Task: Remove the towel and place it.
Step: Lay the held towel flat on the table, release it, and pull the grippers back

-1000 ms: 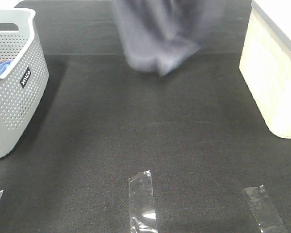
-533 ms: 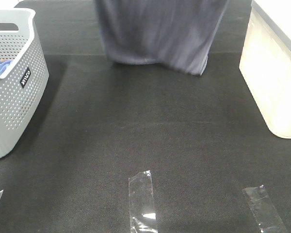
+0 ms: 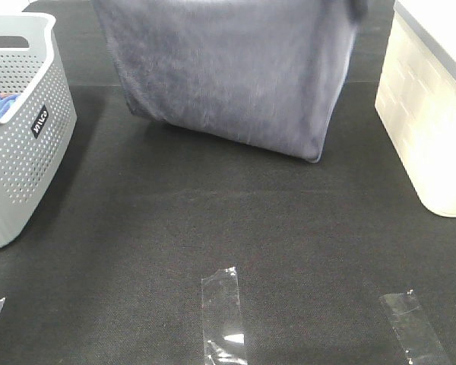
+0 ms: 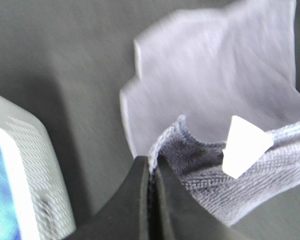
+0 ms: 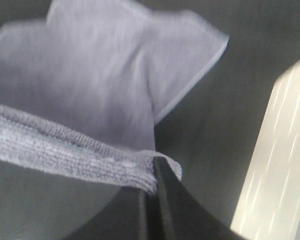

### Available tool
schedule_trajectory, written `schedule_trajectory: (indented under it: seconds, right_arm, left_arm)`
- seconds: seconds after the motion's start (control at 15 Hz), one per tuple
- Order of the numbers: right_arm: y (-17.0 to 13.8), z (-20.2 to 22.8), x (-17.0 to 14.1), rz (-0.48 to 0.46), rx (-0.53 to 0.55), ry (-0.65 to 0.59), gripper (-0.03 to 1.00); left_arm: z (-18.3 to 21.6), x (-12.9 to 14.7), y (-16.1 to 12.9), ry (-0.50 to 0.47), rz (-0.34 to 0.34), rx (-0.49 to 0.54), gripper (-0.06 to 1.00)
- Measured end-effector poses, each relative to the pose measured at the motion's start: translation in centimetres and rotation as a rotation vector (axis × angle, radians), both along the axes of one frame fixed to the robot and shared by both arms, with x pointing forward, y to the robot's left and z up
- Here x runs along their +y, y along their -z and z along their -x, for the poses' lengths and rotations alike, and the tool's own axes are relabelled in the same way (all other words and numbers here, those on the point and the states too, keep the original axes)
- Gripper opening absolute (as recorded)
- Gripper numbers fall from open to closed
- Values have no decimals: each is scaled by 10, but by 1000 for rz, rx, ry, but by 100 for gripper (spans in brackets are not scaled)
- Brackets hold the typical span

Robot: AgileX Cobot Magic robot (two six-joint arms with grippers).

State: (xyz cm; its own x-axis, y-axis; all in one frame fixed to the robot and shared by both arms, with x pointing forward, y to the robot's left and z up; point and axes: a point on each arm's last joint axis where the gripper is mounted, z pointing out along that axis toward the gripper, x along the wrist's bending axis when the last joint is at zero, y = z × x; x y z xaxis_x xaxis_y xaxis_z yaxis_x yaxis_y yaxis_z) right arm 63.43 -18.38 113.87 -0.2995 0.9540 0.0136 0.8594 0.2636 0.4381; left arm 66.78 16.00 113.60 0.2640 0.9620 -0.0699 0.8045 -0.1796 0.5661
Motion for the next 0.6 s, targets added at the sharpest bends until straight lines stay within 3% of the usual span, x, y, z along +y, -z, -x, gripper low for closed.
schedule_trajectory:
  seconds: [0.13, 0.4, 0.6]
  right_arm:
    - [13, 23, -6, 10, 80, -1, 0]
    - [35, 76, -19, 34, 213, -1, 0]
    - [43, 117, -30, 43, 264, -1, 0]
  left_arm:
    - [14, -6, 18, 22, -8, 87, 0]
    - [74, -32, 58, 131, -86, 282, 0]
    - [117, -50, 77, 188, -125, 374, 0]
